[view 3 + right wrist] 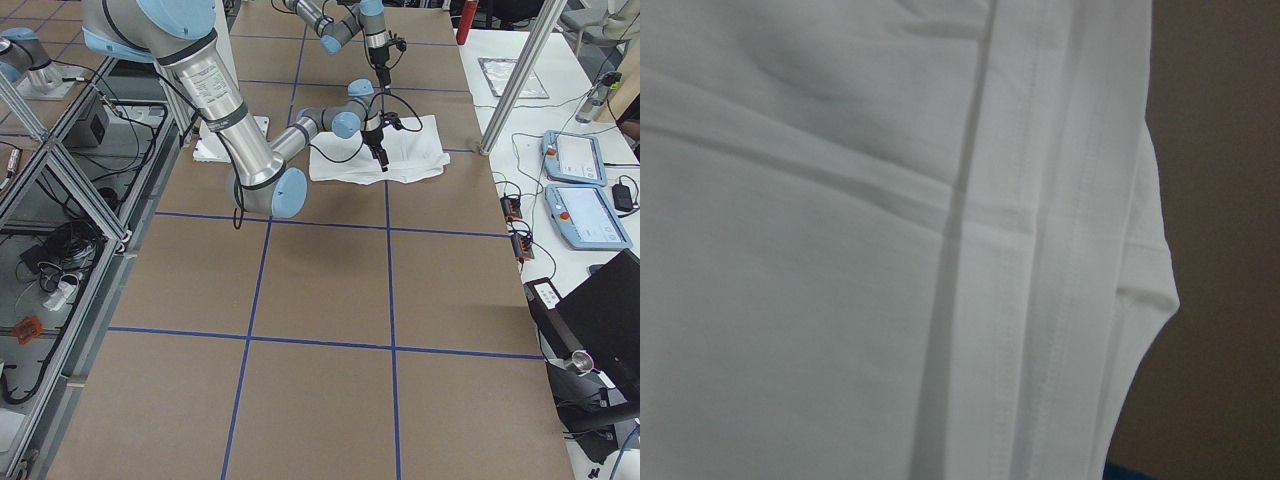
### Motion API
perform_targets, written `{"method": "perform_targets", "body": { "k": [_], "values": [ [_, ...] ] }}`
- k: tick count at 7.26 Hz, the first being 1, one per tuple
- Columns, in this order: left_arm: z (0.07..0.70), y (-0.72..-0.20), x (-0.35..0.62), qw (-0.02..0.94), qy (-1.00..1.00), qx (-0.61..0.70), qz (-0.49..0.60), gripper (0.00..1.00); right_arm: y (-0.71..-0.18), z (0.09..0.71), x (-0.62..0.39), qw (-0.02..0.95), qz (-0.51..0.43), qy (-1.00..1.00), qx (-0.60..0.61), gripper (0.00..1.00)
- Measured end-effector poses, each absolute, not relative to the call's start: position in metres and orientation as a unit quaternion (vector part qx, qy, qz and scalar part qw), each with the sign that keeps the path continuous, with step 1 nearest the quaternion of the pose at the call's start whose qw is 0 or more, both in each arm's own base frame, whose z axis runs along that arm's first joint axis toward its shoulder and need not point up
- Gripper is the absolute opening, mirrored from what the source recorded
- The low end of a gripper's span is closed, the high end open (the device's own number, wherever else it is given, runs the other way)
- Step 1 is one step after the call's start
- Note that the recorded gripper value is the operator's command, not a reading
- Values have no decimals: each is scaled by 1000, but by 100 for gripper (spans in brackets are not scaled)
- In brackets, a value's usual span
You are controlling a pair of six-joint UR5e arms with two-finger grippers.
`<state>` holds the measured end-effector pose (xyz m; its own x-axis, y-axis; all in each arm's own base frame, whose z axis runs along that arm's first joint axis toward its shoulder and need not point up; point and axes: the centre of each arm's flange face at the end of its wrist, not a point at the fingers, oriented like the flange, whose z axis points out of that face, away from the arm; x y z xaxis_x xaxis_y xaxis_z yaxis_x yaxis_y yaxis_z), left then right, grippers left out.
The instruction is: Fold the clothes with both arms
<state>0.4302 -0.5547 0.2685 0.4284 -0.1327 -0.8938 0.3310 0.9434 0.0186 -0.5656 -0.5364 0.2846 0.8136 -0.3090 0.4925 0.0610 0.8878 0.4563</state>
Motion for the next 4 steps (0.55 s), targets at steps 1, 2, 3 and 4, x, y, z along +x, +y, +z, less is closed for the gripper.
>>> {"method": "perform_targets", "body": {
  "k": [1,2,3,4],
  "values": [
    [269,-555,430,840,516,96,-138,100,-541,287,-569,928,-100,-288,216,100],
    [268,-555,430,840,516,96,-138,100,-543,290,-569,928,-100,-288,215,100],
    [268,-555,430,840,516,96,-138,100,-547,295,-565,929,-98,-286,213,100],
    [268,-555,430,840,516,96,-138,100,-551,302,-559,931,-94,-282,211,100]
  ]
}}
